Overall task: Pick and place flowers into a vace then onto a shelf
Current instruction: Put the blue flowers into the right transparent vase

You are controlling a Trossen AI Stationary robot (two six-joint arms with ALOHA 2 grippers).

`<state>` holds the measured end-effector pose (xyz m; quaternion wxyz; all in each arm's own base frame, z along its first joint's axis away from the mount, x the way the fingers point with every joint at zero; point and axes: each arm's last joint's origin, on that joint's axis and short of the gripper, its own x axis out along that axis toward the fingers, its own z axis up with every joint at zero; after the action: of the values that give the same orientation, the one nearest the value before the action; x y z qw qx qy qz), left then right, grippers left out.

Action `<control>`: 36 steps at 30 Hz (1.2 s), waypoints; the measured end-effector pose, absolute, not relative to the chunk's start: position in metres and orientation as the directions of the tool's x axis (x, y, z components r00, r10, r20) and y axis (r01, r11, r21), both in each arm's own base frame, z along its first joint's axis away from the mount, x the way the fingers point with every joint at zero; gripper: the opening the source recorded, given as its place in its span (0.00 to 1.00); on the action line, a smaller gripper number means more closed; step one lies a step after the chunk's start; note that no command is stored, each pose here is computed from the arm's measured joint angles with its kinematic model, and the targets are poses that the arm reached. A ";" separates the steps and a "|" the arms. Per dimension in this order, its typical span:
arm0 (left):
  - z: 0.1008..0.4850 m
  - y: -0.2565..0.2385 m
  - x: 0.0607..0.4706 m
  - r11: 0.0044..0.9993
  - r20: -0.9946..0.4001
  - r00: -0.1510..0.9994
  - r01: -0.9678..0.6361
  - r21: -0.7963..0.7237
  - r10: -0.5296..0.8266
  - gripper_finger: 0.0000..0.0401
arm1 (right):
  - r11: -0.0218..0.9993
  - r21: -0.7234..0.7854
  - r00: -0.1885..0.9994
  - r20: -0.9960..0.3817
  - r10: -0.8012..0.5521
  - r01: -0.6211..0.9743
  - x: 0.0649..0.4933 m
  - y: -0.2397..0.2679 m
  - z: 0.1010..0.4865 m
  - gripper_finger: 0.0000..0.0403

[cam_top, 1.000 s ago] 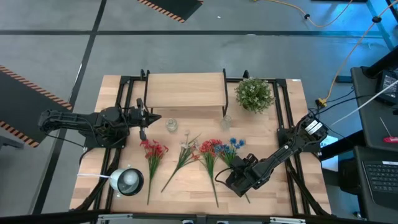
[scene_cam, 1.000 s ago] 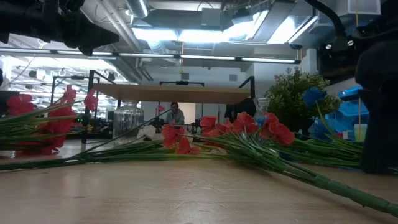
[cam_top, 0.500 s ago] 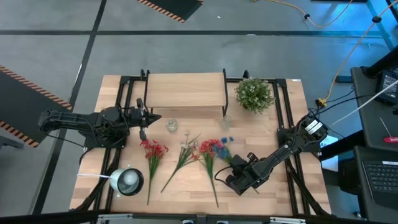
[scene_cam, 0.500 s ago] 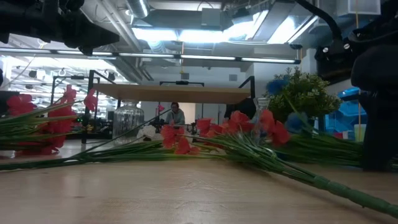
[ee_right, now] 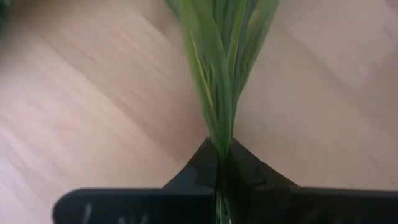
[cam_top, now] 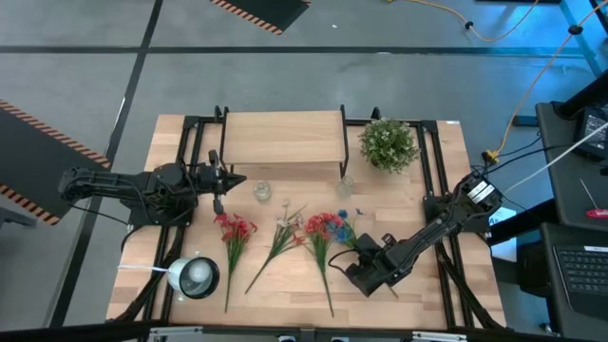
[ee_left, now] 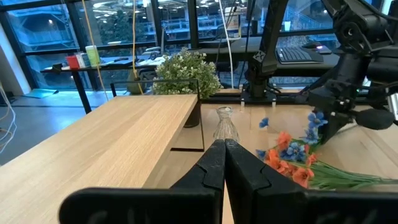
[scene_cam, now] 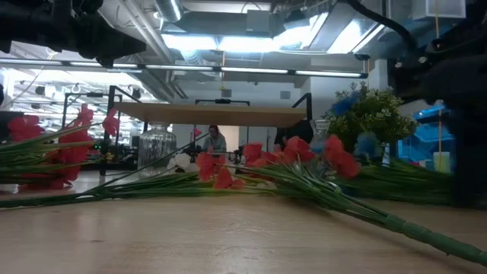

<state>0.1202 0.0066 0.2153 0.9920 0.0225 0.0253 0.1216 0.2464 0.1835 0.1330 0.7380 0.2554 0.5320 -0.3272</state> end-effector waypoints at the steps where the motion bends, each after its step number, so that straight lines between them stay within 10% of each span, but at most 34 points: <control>1: 0.215 0.007 0.120 0.969 -0.044 0.969 -0.240 0.051 0.242 0.01 | 0.656 0.029 0.217 -0.954 -0.207 0.754 0.245 0.183 0.136 0.02; 36: 0.215 0.007 0.120 0.969 -0.048 0.969 -0.240 0.052 0.242 0.01 | 0.600 0.074 0.343 -0.872 -0.349 0.797 0.184 0.178 0.209 0.01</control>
<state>0.1202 0.0066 0.2150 0.9919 0.0229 0.0271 0.1216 0.1842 0.1779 0.2086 0.7789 0.2548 0.4395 -0.3676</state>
